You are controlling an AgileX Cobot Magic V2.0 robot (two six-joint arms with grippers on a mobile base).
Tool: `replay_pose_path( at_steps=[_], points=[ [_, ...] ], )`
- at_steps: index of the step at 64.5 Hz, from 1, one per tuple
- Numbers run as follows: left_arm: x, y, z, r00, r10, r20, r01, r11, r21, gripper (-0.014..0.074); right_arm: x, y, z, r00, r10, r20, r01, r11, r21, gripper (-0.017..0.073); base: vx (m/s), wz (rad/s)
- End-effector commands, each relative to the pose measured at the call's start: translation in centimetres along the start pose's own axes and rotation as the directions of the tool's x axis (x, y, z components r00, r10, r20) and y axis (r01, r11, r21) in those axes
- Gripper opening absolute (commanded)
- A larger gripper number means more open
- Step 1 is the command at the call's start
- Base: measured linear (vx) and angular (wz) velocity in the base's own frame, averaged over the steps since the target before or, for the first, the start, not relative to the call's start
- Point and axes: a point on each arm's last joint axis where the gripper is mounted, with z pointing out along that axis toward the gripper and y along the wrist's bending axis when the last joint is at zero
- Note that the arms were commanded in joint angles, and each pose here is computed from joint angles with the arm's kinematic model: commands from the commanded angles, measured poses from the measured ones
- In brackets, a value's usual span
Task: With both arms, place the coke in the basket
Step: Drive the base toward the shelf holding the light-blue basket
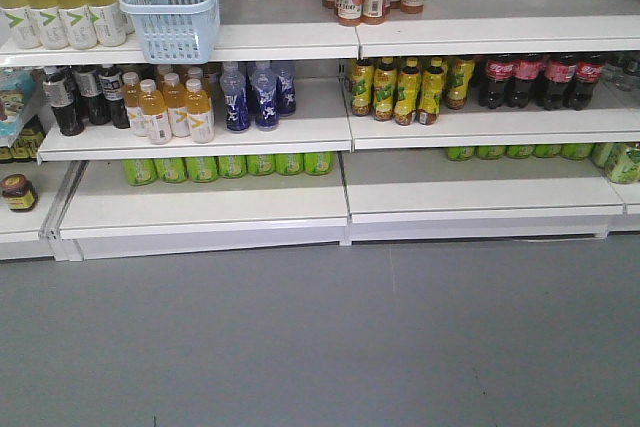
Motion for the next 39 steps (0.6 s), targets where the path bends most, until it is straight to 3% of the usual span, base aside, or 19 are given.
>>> replay_pose_path(
  at_steps=[1, 39],
  points=[
    [-0.8, 0.0, -0.18, 0.996, -0.009, 0.094, 0.009, 1.0, 0.002, -0.0006, -0.45, -0.04, -0.1, 0.996, -0.012, 0.086, 0.011, 1.0, 0.008, -0.0009, 0.09, 0.03],
    [-0.8, 0.0, -0.18, 0.996, -0.009, 0.094, 0.009, 1.0, 0.002, -0.0006, -0.45, -0.04, -0.1, 0.996, -0.012, 0.086, 0.011, 1.0, 0.008, -0.0009, 0.13, 0.07]
  ],
)
